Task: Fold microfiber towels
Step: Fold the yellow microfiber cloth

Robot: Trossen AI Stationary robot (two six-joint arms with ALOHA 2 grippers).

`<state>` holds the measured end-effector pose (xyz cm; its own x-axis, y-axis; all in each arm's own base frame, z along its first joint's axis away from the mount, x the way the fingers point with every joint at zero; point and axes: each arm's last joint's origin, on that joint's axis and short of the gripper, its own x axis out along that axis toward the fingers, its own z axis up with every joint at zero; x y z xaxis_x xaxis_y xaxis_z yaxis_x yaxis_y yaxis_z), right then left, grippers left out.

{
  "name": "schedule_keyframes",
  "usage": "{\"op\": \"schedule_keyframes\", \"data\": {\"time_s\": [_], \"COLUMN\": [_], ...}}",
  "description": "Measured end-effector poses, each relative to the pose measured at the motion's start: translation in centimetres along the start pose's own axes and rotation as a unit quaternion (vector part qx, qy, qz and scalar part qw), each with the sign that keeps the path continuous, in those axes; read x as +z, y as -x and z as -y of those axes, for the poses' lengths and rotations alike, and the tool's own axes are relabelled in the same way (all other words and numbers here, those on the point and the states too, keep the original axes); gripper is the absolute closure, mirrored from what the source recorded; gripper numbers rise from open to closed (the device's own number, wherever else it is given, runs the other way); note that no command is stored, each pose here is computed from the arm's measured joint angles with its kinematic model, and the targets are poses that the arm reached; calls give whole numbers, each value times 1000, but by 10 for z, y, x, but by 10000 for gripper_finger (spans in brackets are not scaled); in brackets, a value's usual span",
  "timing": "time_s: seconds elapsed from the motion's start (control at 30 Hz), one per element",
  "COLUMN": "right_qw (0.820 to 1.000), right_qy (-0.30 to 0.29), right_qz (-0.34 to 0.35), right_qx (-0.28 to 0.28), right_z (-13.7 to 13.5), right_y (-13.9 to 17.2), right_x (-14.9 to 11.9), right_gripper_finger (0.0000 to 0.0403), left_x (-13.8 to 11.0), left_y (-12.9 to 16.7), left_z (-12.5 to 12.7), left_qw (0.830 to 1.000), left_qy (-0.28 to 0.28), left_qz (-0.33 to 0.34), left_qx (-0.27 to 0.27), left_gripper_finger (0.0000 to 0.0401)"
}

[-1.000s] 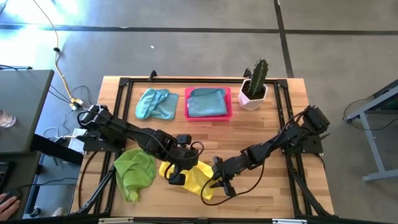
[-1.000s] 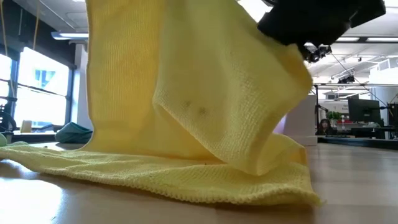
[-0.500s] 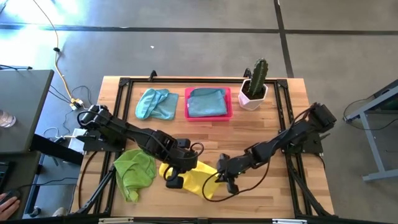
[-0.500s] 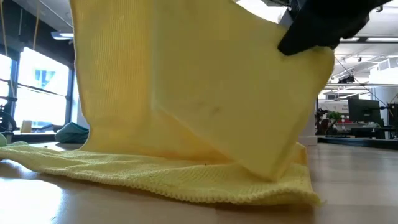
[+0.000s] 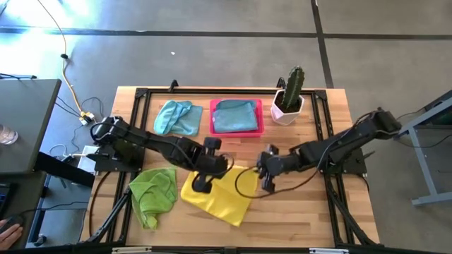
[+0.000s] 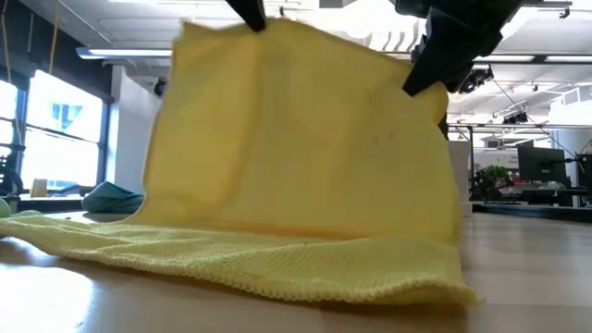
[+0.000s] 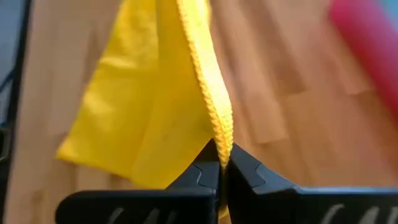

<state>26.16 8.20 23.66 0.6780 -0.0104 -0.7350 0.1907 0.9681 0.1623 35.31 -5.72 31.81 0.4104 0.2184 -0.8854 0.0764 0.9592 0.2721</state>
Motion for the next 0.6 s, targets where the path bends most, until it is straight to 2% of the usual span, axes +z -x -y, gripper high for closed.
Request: {"op": "schedule_keyframes", "data": {"time_s": [0.13, 0.33, 0.6], "right_qw": [1000, 999, 984], "right_qy": [-16, 0, 70], "right_qz": [13, 31, 0], "right_qx": [-16, -41, -161], "right_z": [15, 33, 53], "right_y": [11, 32, 73], "right_x": [7, 26, 62], "right_gripper_finger": [403, 403, 403], "left_x": [0, 3, 8], "left_y": [-3, 1, 24], "left_z": [-15, -41, -80], "left_qw": [999, 997, 994], "left_qy": [-19, -28, -40], "left_qz": [-6, -1, 12], "left_qx": [38, 66, 102], "left_gripper_finger": [400, 400, 400]}}
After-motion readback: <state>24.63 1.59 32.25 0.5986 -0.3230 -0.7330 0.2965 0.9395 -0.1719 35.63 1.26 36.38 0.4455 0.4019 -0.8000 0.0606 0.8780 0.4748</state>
